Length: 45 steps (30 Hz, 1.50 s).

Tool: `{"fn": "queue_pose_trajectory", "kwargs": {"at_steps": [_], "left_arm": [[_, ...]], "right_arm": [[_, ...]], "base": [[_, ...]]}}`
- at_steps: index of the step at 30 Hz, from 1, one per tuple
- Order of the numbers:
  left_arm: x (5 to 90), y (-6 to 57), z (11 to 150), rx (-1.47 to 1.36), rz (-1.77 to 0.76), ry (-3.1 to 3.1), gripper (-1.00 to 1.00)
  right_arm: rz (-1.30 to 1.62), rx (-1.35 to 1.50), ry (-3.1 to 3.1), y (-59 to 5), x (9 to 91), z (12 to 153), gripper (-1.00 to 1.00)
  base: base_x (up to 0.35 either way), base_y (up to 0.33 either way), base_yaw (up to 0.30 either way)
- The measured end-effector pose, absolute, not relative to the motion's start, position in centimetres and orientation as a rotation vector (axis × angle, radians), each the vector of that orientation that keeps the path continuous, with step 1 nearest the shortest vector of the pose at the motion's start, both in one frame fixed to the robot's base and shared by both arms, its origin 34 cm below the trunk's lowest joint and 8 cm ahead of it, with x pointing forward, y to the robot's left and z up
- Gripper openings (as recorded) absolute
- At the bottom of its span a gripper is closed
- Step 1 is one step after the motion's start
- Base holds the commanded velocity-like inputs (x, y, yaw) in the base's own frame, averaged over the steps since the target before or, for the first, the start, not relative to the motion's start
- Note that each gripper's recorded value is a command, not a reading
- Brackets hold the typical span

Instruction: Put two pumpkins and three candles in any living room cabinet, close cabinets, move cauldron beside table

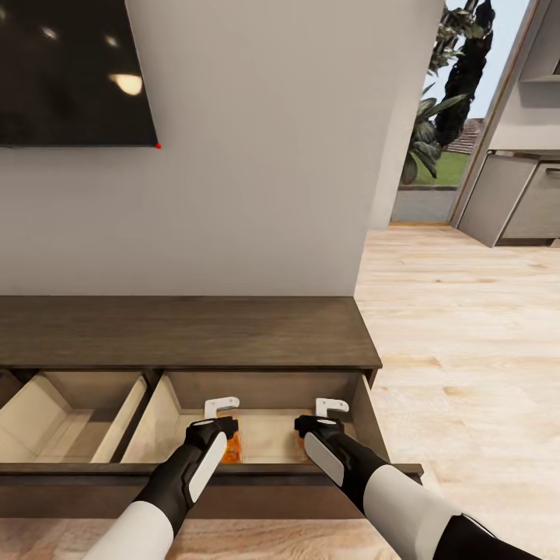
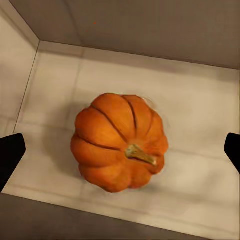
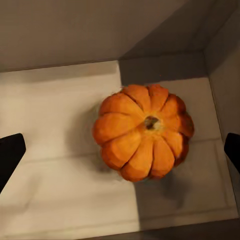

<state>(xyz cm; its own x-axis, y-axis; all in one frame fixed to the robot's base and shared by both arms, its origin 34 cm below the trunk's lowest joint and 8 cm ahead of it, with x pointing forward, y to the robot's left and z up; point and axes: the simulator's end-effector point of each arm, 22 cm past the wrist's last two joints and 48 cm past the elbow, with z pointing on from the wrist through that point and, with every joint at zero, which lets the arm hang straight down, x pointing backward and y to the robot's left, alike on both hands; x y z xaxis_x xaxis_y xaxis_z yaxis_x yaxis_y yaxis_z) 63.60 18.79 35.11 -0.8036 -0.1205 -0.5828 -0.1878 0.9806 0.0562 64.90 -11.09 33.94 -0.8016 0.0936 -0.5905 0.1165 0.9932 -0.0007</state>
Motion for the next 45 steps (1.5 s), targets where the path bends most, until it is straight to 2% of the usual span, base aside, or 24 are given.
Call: {"fn": "queue_pose_trajectory", "kwargs": {"at_steps": [32,45], "left_arm": [[64.3,18.1,40.7,-0.261,0.087,2.582,1.0],[63.9,18.6,43.3,-0.361,0.103,2.627,1.0]], "right_arm": [[-0.048,0.105,2.609,-10.6,64.6,38.2,1.0],[-0.015,0.109,2.602,-9.9,65.7,41.8,1.0]], "base": [[0.0,0.0,0.0],[0.0,0.0,0.0]]}}
